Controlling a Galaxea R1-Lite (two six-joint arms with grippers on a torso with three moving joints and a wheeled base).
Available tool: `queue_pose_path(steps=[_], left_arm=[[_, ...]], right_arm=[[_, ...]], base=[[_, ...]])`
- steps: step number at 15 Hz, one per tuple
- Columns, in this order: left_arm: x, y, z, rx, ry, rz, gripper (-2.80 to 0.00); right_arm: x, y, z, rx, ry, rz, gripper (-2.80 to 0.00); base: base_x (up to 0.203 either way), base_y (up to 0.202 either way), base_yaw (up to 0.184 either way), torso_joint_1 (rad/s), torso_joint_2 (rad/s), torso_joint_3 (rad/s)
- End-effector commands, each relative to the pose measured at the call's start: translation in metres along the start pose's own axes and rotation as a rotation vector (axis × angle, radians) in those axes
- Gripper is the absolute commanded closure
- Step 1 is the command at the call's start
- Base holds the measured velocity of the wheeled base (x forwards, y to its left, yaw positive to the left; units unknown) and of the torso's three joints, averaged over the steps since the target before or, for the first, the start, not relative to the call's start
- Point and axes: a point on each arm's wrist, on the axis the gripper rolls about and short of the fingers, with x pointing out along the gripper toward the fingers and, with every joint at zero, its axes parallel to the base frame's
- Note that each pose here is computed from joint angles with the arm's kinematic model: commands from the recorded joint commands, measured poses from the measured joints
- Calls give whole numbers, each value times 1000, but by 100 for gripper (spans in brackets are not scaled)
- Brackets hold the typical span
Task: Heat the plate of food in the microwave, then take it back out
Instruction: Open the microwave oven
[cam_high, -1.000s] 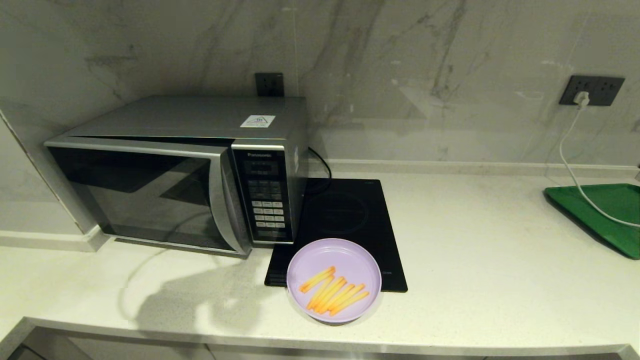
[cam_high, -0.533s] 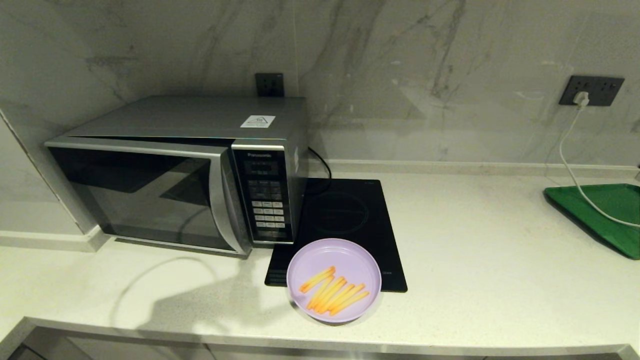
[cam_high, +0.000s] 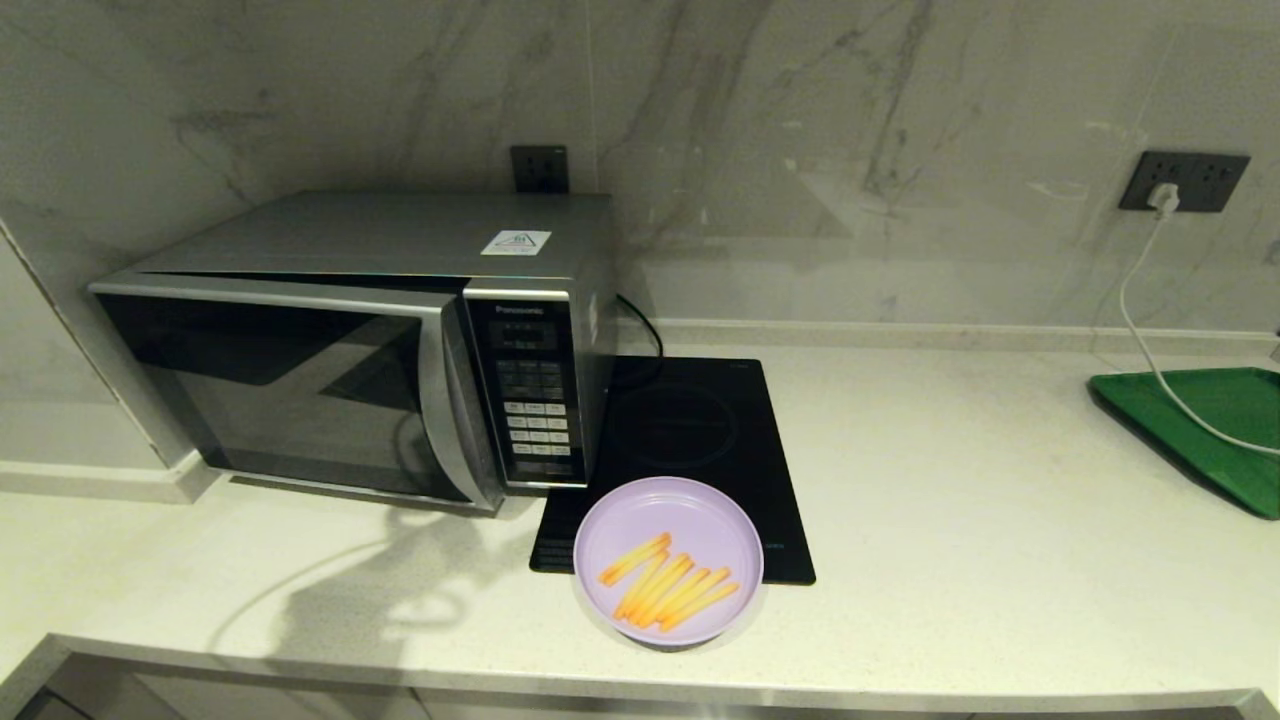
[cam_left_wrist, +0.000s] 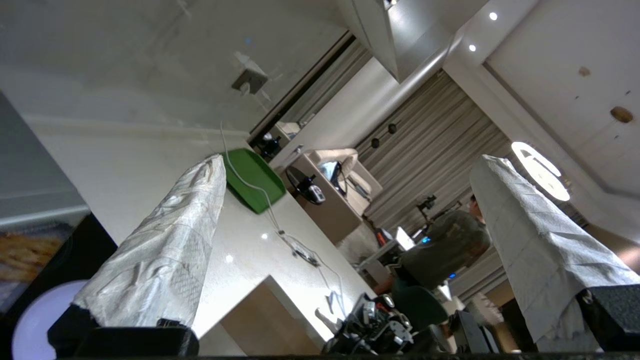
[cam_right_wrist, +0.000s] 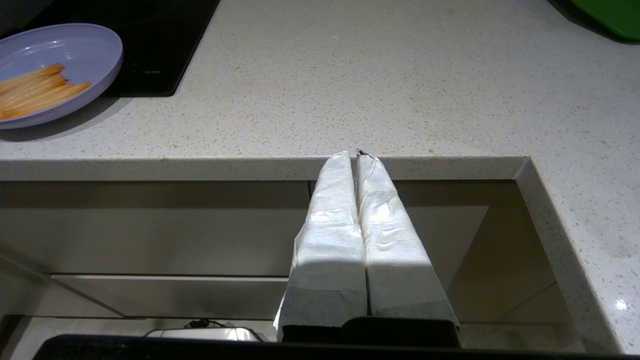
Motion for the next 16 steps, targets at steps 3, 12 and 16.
queue_pose_path(steps=[3, 12, 16], left_arm=[[-4, 26, -14, -585, -45, 80, -280], [-42, 124, -60, -1249, -415, 424, -280], [-60, 156, -88, -838, -410, 1017, -280]], right_arm=[[0, 0, 0, 0, 1, 0, 0], [0, 0, 0, 0, 1, -1, 0], [0, 0, 0, 0, 1, 0, 0]], base=[[0, 0, 0, 0, 0, 0], [0, 0, 0, 0, 0, 0], [0, 0, 0, 0, 0, 0]])
